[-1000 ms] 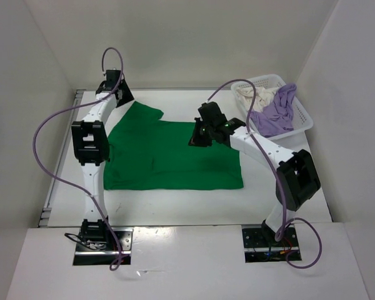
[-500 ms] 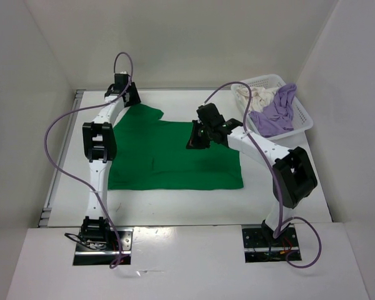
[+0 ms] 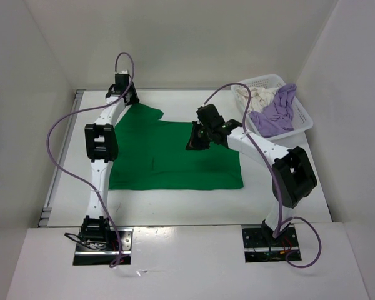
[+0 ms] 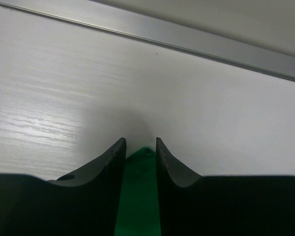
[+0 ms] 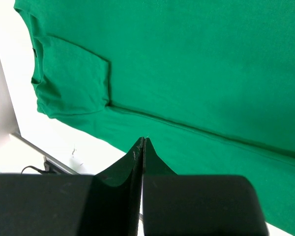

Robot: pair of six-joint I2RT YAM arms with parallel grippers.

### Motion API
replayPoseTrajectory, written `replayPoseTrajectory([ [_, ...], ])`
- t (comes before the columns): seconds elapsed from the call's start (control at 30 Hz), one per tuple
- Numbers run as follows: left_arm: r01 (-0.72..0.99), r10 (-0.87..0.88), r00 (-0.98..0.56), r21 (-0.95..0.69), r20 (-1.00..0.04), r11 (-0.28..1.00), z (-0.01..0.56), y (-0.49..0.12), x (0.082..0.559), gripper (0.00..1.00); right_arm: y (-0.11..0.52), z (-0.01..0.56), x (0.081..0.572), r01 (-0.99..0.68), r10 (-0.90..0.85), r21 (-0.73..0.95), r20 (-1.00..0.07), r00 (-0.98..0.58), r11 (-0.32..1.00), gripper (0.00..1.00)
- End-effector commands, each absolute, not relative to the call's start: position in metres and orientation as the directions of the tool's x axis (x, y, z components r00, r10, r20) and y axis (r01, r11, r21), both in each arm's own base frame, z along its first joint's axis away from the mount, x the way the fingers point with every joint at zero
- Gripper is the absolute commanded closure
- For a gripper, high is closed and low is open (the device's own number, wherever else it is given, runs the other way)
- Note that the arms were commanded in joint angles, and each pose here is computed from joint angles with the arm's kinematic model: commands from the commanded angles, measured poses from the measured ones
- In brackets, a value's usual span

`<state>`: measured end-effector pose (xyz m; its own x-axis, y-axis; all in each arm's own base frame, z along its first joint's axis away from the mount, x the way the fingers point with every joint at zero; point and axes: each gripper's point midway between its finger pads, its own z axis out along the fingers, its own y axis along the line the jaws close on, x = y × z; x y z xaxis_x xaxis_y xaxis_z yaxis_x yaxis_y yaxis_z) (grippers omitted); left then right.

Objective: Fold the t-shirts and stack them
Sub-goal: Grap the side of the flattened tshirt furthest away from the robot with both arms

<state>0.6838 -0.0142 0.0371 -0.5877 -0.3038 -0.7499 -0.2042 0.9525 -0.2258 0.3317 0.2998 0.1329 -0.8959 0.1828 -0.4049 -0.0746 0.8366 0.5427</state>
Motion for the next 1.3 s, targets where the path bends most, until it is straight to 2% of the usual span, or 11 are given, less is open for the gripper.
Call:
replayPoseTrajectory([
  [0.0,-0.166,-0.278,-0.568,-0.223,-0.775,0.961,0.041,-0.015,0.693,0.63,0.308,0.153,0.348,-0.105,0.205,0.571,-0.452,-0.868,0.814,0.99],
  [0.17,-0.164,-0.278,-0.561,-0.225,-0.78,0.961,0.045,-0.015,0.695,0.8,0.308,0.157,0.356,-0.1,0.214,0.573,-0.456,-0.864,0.813,0.94],
  [0.3,-0.176,-0.278,-0.571,-0.216,-0.772,0.96,0.04,-0.013,0.693,0.94,0.296,0.165,0.373,-0.077,0.255,0.576,-0.473,-0.843,0.814,0.83],
  [0.4,-0.18,-0.278,-0.558,-0.213,-0.782,0.96,0.055,-0.011,0.693,0.99,0.27,0.153,0.398,0.001,0.313,0.544,-0.481,-0.819,0.839,0.76],
  [0.57,-0.177,-0.297,-0.535,-0.239,-0.791,0.955,0.085,-0.014,0.688,1.0,0.22,0.132,0.455,0.156,0.423,0.479,-0.52,-0.742,0.864,0.74],
  [0.7,-0.148,-0.349,-0.505,-0.32,-0.789,0.936,0.115,-0.026,0.68,1.0,0.166,0.102,0.501,0.314,0.491,0.388,-0.549,-0.676,0.866,0.73],
  [0.73,-0.164,-0.369,-0.532,-0.335,-0.762,0.928,0.098,-0.028,0.671,1.0,0.156,0.102,0.511,0.345,0.511,0.38,-0.563,-0.65,0.858,0.73],
  [0.87,-0.168,-0.391,-0.549,-0.361,-0.739,0.917,0.095,-0.032,0.656,1.0,0.115,0.072,0.537,0.463,0.542,0.296,-0.587,-0.602,0.835,0.72],
  [1.27,-0.132,-0.399,-0.55,-0.396,-0.733,0.909,0.113,-0.041,0.642,1.0,0.065,0.061,0.555,0.596,0.518,0.132,-0.662,-0.542,0.792,0.61],
])
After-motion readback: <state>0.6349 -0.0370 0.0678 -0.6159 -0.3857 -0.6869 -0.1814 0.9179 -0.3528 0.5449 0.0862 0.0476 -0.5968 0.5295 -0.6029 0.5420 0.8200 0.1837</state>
